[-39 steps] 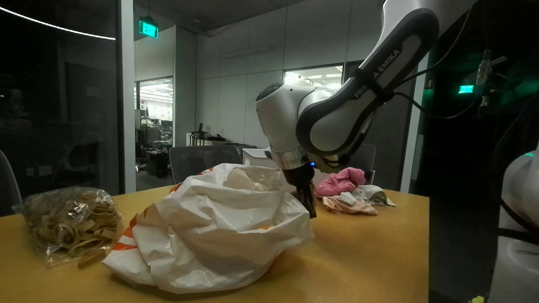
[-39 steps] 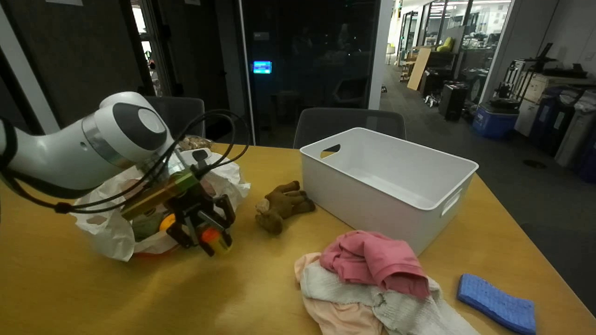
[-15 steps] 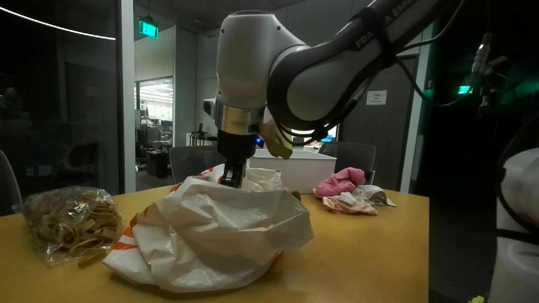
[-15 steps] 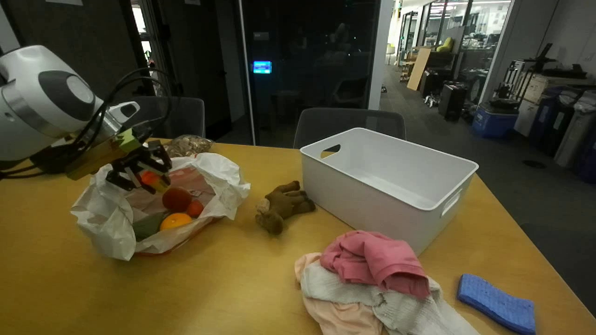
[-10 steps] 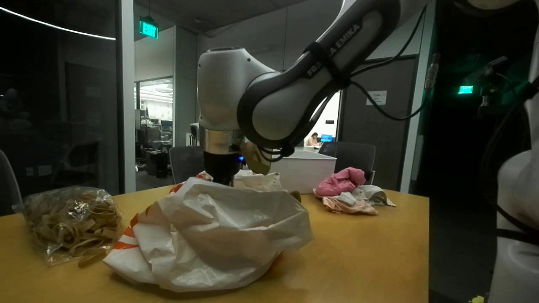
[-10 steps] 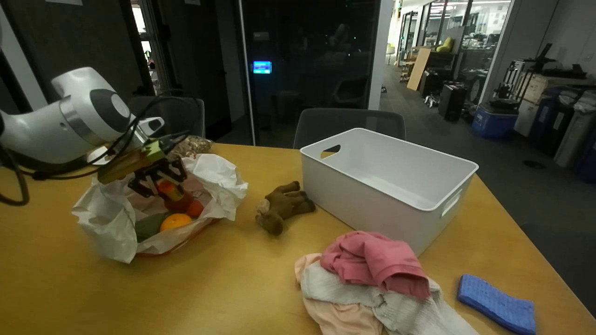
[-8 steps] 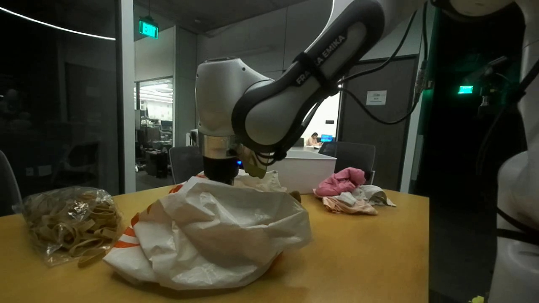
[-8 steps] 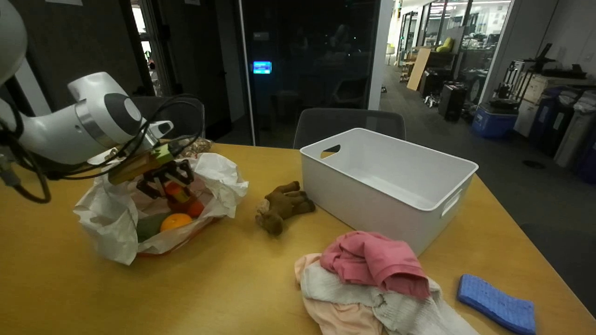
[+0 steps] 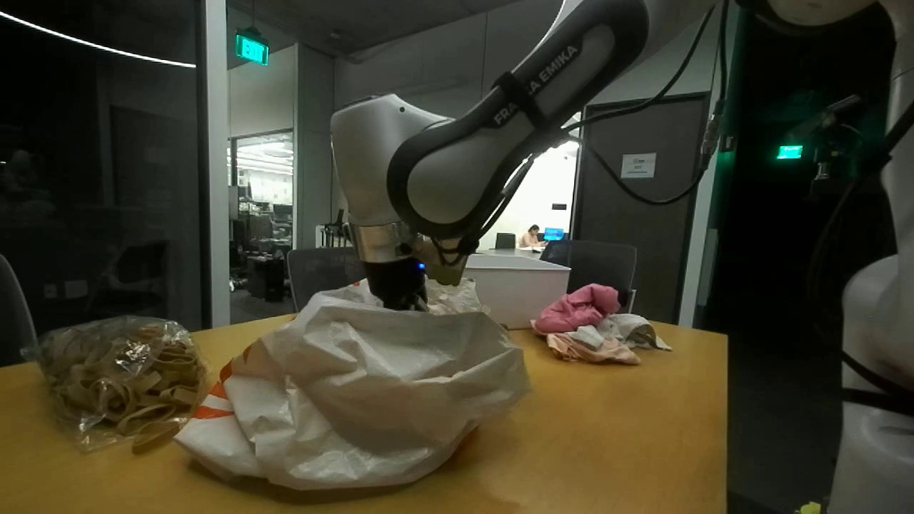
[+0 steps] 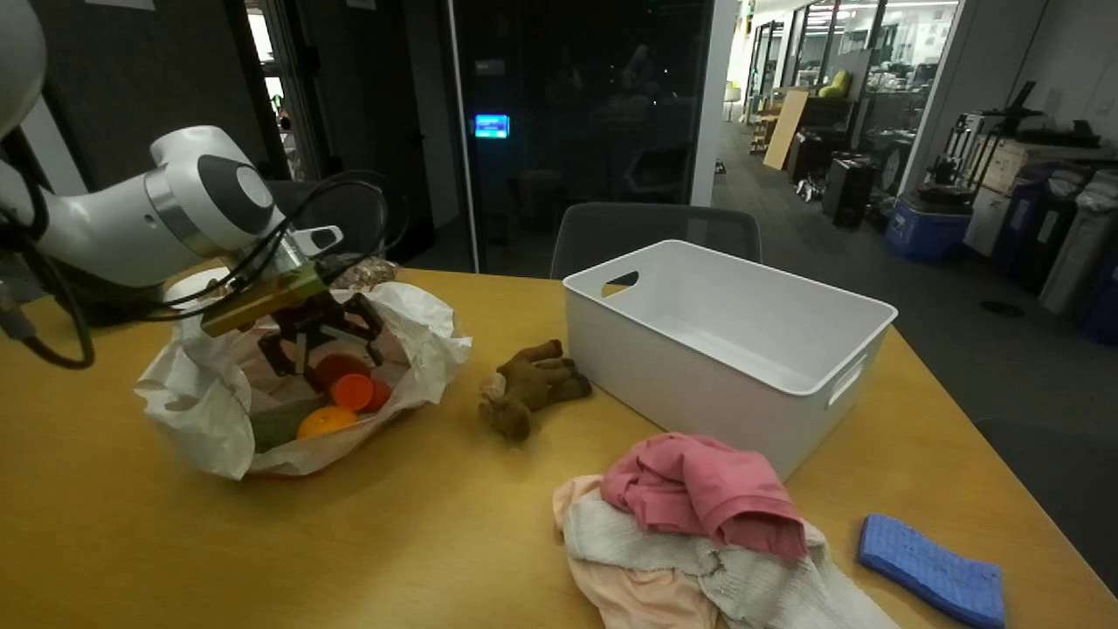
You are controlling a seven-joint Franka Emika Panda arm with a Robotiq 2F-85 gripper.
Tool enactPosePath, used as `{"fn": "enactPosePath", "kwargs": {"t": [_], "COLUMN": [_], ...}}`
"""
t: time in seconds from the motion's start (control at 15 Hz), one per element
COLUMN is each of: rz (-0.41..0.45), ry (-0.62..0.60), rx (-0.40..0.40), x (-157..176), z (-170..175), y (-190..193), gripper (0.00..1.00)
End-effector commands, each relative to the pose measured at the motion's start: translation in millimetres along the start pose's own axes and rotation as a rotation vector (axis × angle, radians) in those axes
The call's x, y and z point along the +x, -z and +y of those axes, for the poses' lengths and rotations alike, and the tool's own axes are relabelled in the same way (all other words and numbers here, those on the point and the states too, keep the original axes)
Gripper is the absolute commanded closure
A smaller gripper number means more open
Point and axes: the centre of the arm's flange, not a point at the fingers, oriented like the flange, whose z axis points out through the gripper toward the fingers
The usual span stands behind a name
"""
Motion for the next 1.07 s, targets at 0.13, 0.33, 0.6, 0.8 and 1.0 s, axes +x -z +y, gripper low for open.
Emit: {"fn": "enactPosePath", "kwargs": {"t": [0.13,0.33,0.6,0.8,1.0], "rz": [-0.15,-0.162,-0.114,-0.096,-0.058], "ry": [-0.115,-0.149,-0.244,-0.376,-0.52], "rx": [0.0,0.029,0.066,0.078,0.116], "x": [-49,-77,-107,-125,-142], "z": [31,49,76,120,170], "y": [39,55,68,62,53], "gripper": [0.0,0.0,0.0,0.0,0.0]}}
